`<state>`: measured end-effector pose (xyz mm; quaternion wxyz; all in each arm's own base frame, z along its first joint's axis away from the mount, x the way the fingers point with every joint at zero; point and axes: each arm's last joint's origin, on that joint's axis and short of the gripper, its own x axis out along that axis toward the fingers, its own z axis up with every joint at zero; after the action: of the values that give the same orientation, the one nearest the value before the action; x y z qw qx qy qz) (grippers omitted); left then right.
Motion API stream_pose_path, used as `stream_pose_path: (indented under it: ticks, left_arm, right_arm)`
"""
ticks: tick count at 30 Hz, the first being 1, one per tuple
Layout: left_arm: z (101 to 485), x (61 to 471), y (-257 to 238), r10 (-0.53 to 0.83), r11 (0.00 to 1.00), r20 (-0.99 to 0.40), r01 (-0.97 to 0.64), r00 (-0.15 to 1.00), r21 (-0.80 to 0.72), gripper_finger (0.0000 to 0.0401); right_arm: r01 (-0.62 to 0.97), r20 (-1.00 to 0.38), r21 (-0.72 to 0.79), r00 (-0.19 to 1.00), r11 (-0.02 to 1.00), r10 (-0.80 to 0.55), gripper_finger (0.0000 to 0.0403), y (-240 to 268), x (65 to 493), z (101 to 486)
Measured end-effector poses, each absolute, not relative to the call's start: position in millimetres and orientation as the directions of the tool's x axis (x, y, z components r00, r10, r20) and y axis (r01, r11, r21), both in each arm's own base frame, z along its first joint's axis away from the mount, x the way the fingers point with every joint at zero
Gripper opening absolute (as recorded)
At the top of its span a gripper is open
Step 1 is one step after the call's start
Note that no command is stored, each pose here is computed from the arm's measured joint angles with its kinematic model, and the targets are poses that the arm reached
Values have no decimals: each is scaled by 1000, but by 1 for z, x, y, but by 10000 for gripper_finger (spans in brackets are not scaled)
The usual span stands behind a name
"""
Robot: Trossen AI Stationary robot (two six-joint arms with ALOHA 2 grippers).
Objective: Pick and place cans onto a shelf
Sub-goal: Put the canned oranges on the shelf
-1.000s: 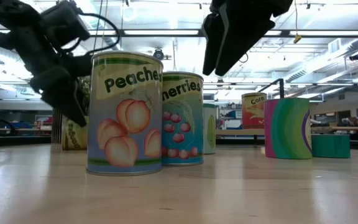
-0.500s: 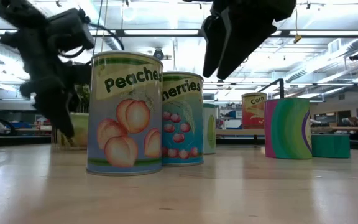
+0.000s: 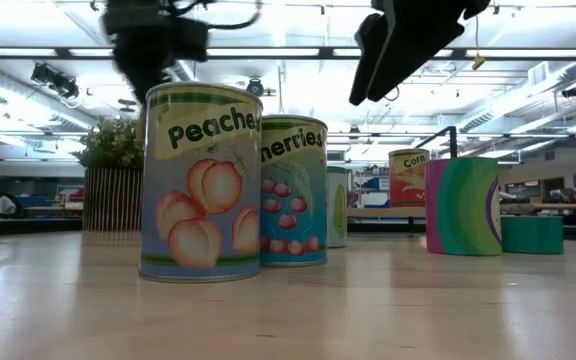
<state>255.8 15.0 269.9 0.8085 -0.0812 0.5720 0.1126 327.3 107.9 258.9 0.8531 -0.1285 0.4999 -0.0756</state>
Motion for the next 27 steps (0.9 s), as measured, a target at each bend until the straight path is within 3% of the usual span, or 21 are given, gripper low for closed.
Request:
stream_pose_path:
  ticks: [8, 17, 27]
  left_arm:
    - [292, 315, 52, 67, 974, -977, -225, 201, 20, 323]
    - [290, 353, 112, 13, 973, -998, -229, 56, 0, 324]
    - [290, 363, 138, 119, 991, -991, -68, 66, 115, 324]
  right_arm:
    - [38, -779, -262, 581, 964, -234, 374, 98, 303, 264]
    - [71, -713, -227, 668, 971, -215, 374, 89, 283, 250]
    - [145, -533, -354, 781, 924, -327, 374, 37, 264, 256]
